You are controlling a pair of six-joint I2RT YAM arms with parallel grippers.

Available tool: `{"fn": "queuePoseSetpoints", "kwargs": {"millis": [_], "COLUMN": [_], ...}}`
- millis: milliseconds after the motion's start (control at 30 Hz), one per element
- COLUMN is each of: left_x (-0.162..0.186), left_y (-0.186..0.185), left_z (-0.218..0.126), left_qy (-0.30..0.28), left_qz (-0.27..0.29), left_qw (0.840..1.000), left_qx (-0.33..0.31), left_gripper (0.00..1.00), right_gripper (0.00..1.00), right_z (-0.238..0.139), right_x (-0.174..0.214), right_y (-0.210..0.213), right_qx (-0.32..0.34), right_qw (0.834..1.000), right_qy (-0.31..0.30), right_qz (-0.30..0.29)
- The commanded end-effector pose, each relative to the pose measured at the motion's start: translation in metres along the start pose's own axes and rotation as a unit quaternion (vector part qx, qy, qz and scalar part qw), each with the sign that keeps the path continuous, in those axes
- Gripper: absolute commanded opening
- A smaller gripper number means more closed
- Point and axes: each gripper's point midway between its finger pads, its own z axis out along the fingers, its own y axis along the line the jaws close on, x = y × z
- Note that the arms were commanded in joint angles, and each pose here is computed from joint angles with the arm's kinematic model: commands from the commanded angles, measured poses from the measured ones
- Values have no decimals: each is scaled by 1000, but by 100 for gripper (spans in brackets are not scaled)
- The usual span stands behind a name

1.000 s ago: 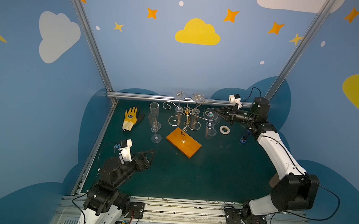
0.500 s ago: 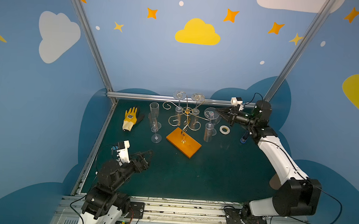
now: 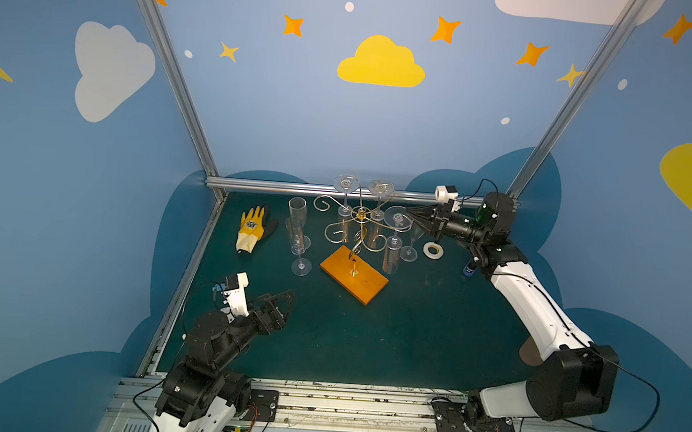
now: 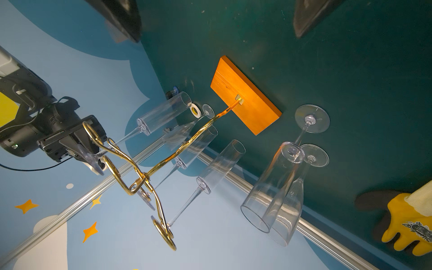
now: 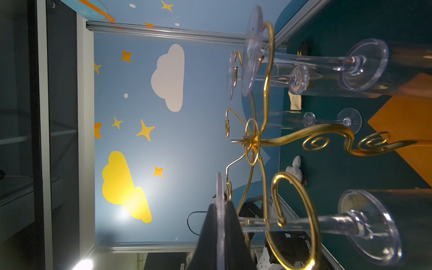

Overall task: Take the wine glass off the wine glass rack
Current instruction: 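Close the right gripper on the stem of the hanging clear glass, then pull the glass off the rack with the right gripper while the left gripper approaches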

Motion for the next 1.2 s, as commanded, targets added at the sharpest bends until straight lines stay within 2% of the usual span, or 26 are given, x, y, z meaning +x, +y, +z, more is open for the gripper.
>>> {"fn": "queuePoseSetpoints", "kwargs": {"millis": [0,367,633,833,967,1167], "left_x": [1,1,-1,-1,-1,-11], "left_y": [1,1,1,2,1,-6], "left_z": [-3,-7,-10,-8,-7,-11], "left_qy": [-1,-5,-9,-10,-11,-20], "left_qz": [12,21,28,30,29,61], "left_qw": [1000,1000,1000,999,1000,998], "left_qx": [-2,-1,-4,-6,-5,-3], "left_gripper": [99,100,99,100,99,100], "right_gripper": [0,0,0,0,0,0], "right_z": [5,17,10,-9,-26,-57], "right_x": [-8,-49,-72,-76,-72,-67], "right_y": [21,24,17,13,15,10], "right_qx": [-9,7,19,39,65,85], "right_qw": [999,997,995,991,986,981], "right_qy": [-11,-60,-94,-116,-129,-147], "right_qz": [-35,-43,-42,-55,-88,-95]}}
